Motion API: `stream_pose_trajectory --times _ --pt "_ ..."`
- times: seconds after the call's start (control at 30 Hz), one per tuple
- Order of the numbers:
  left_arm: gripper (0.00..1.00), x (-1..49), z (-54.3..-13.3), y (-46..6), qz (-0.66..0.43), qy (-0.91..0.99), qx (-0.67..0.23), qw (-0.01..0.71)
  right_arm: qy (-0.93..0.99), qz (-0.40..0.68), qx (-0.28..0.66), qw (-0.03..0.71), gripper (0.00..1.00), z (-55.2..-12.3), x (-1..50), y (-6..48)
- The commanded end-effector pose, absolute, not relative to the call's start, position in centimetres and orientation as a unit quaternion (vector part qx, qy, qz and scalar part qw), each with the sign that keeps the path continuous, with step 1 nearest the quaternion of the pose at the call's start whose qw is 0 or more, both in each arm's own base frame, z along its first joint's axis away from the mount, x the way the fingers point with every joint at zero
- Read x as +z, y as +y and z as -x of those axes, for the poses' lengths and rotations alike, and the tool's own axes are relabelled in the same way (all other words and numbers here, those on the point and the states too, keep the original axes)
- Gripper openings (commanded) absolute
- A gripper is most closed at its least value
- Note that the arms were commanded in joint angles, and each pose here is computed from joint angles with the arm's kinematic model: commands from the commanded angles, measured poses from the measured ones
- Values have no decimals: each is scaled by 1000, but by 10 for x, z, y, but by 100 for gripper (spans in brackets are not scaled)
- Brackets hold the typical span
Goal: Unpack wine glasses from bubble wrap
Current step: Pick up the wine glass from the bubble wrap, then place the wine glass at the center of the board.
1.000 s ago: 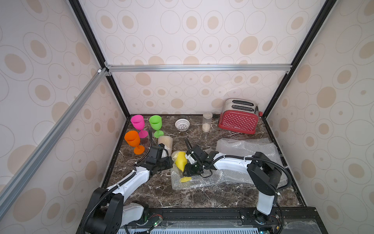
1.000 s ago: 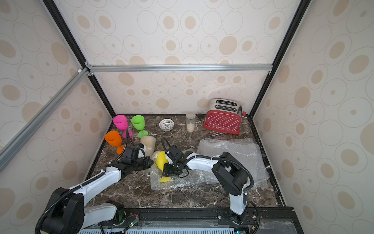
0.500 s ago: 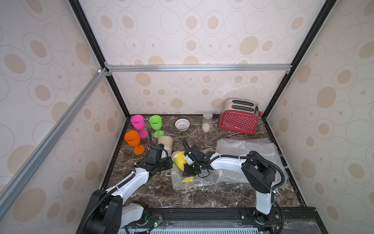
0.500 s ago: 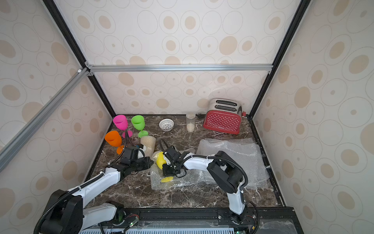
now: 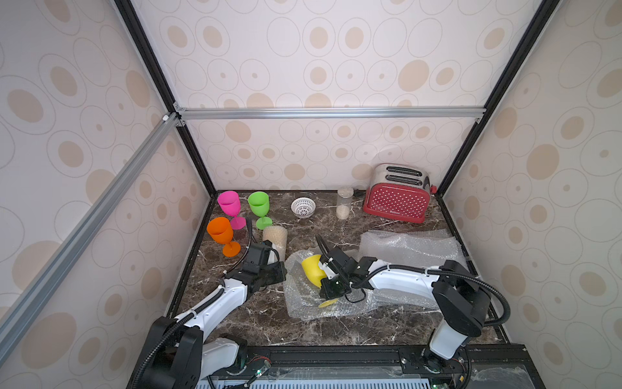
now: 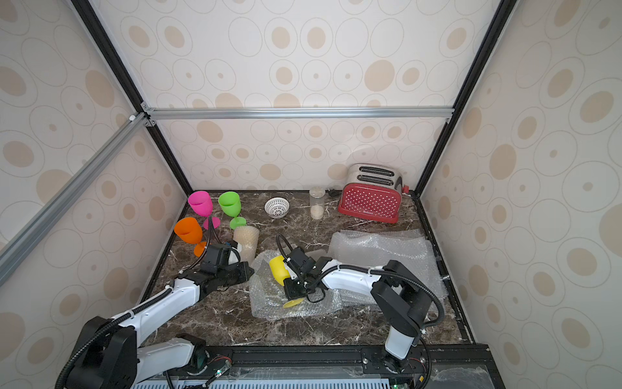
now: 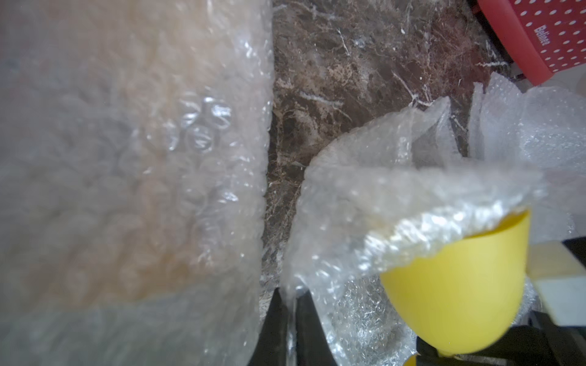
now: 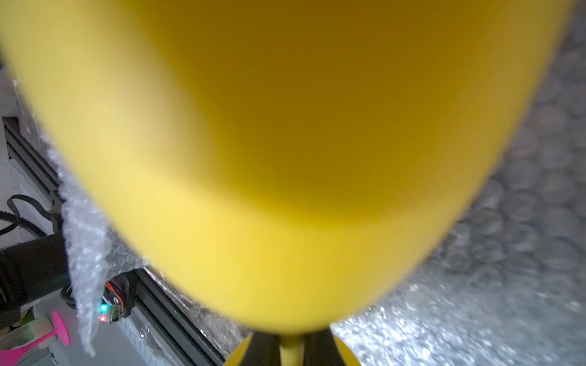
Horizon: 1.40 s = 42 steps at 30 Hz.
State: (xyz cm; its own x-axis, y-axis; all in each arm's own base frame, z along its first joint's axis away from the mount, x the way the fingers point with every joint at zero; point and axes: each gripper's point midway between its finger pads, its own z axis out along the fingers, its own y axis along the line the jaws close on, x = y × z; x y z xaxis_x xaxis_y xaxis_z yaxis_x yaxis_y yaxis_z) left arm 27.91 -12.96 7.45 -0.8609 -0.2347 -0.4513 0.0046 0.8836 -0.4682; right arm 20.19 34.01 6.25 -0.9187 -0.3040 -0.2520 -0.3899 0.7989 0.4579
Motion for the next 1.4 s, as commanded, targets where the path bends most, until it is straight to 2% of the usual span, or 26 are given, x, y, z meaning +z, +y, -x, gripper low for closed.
stream_pose_trajectory --times 0.0,0.1,0.57,0.7,0.8,1.07,1.37 --pt "9 90 -286 -127 59 933 -228 273 941 204 246 111 7 -203 74 327" --pt "12 93 -286 -127 56 933 -227 273 942 208 232 128 7 -205 81 316" --pt "44 127 -288 -118 50 934 -202 292 906 265 220 246 7 -218 135 294" --pt "48 155 -293 -112 43 931 -186 311 889 297 216 274 8 -218 141 291" --pt "52 187 -300 -117 38 919 -207 335 880 321 207 282 8 -214 141 289" --pt "51 228 -297 -180 -24 865 -391 312 853 389 157 312 8 -200 137 295" --pt "45 213 -277 -194 -63 868 -415 264 833 418 123 340 8 -197 143 300"
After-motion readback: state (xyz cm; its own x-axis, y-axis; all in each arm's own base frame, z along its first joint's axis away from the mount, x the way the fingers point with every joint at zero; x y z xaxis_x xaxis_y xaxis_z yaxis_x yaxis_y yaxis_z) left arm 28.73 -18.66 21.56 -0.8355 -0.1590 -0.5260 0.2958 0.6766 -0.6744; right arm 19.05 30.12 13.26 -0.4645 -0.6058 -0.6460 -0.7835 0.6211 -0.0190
